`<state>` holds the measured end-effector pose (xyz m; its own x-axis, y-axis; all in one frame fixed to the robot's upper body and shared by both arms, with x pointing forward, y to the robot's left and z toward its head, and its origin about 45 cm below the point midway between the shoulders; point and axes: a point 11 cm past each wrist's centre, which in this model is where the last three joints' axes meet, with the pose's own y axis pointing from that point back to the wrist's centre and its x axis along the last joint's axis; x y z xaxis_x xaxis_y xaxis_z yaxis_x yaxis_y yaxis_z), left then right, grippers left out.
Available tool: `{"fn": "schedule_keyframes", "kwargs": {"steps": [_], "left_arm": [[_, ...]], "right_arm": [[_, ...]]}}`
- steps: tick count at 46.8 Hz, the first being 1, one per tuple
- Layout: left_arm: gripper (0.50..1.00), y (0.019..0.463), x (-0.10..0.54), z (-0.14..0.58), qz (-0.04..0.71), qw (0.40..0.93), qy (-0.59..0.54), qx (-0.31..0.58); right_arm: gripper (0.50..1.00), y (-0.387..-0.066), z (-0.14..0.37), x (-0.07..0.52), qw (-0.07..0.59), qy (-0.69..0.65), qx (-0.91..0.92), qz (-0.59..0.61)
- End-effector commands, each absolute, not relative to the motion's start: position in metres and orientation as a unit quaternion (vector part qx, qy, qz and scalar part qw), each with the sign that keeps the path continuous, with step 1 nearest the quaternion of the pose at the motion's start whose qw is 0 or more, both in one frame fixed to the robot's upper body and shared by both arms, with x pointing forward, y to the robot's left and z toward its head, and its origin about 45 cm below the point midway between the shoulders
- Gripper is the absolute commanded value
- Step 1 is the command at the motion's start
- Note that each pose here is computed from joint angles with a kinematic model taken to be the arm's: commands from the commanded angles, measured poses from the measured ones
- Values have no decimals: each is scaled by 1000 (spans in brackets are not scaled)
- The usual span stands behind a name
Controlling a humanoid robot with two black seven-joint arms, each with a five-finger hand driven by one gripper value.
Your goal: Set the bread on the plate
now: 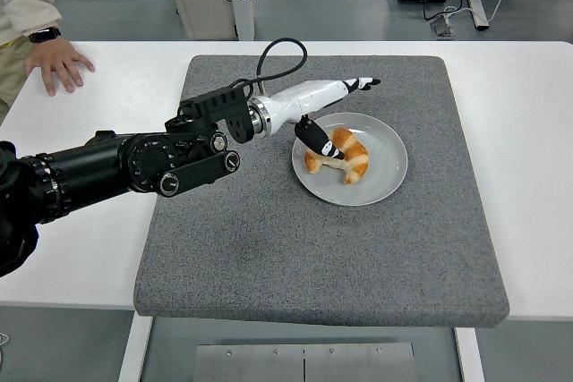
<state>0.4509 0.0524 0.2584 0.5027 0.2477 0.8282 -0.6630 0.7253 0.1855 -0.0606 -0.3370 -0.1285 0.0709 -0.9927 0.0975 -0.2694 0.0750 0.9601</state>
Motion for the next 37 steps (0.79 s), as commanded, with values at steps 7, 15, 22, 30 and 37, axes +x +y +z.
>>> {"fn": "schedule_keyframes", "kwargs": {"steps": [7,15,22,30,37], "left_arm": [[969,49,469,306,327,838,-382,212],[971,40,478,351,358,863,-319,158],[971,50,488,376,392,871,-266,134],[971,70,502,399,450,874,-148,109],[971,88,509,415,475,871,-106,70]], "right_arm": [[1000,-337,-128,-61,470,-563,561,-385],[1000,-337,-128,-61,470,-562,561,-385],[1000,-337,-128,-61,470,-563,561,-385],[1000,-337,-128,-61,470,-562,561,-385],[1000,-337,-128,-61,470,-562,561,-385]]}}
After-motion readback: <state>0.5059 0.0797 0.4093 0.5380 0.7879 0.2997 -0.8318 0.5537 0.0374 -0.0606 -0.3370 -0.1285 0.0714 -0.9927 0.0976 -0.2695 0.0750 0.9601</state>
